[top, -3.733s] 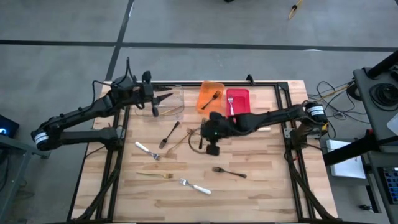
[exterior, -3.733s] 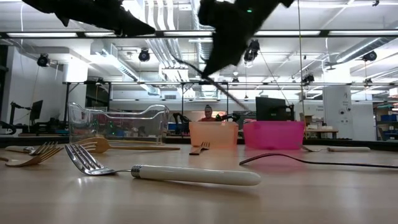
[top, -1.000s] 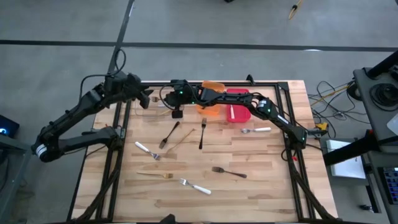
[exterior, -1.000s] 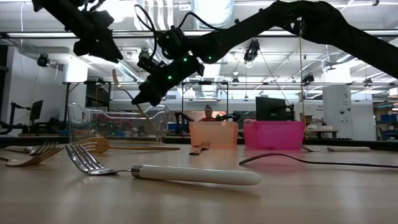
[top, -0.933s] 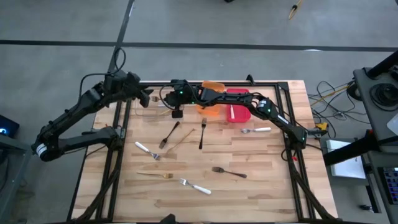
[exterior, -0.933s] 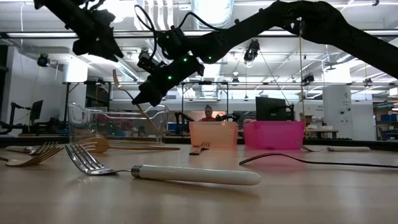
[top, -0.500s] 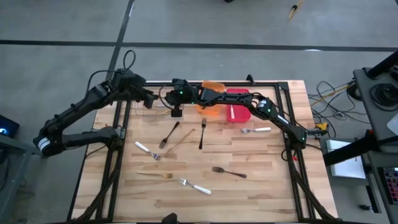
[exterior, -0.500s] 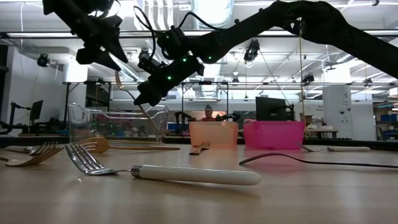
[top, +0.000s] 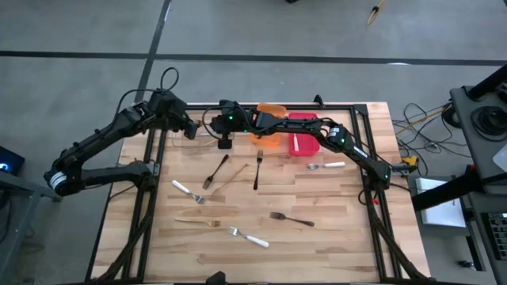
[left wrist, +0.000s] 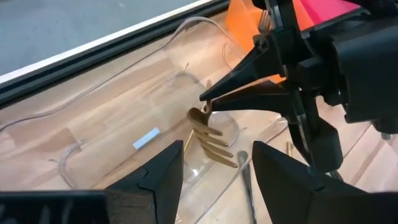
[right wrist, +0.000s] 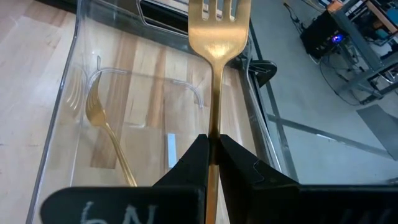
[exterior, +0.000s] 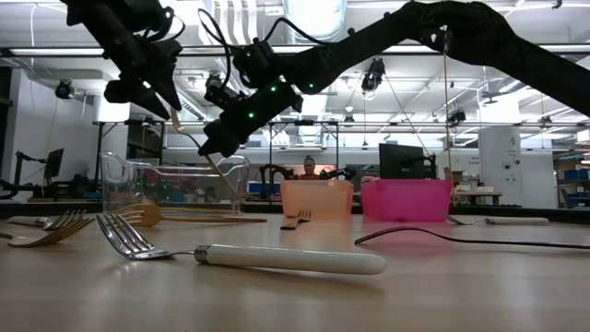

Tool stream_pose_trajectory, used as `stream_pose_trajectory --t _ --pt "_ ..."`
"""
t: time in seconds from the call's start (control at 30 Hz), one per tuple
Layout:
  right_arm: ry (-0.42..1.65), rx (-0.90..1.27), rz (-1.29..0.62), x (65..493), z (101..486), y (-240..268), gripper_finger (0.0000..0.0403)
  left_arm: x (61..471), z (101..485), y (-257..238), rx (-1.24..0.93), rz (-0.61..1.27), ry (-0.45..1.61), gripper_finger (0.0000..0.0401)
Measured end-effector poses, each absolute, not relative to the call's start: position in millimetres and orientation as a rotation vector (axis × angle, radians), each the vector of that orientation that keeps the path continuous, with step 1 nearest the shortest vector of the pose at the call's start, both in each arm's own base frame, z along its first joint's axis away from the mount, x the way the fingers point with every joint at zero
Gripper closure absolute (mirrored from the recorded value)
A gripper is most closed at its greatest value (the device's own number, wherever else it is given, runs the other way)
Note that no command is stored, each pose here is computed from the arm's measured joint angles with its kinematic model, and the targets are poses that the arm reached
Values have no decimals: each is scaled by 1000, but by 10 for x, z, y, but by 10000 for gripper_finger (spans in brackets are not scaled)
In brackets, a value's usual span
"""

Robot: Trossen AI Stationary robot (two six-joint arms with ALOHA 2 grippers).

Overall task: Sort silverware by color (type)
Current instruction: Put the gold fork into the transparent bin

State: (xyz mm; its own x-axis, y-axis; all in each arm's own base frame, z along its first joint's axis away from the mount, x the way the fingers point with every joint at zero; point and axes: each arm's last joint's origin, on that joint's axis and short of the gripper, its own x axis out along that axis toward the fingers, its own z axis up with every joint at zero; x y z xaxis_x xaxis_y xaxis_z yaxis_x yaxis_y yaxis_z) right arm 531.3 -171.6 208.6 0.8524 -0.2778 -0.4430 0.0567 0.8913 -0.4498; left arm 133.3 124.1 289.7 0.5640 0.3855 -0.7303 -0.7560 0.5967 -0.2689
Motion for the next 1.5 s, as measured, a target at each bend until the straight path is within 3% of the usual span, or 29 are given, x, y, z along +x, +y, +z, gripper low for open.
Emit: stream_pose_trajectory --t 0.4,0.77,1.1,1.5 --pt "524 -440 -182 5314 2088 -1714 390 1384 2813 1308 -606 769 701 265" --pt "523 -449 -185 5319 2095 -1700 390 1380 2817 1315 -590 791 696 388" --pt "520 -442 -186 5322 2104 -1686 388 1375 2821 1318 -584 817 692 400" --pt "518 -422 -205 5319 2129 -1675 278 1370 2810 1321 -578 844 694 400"
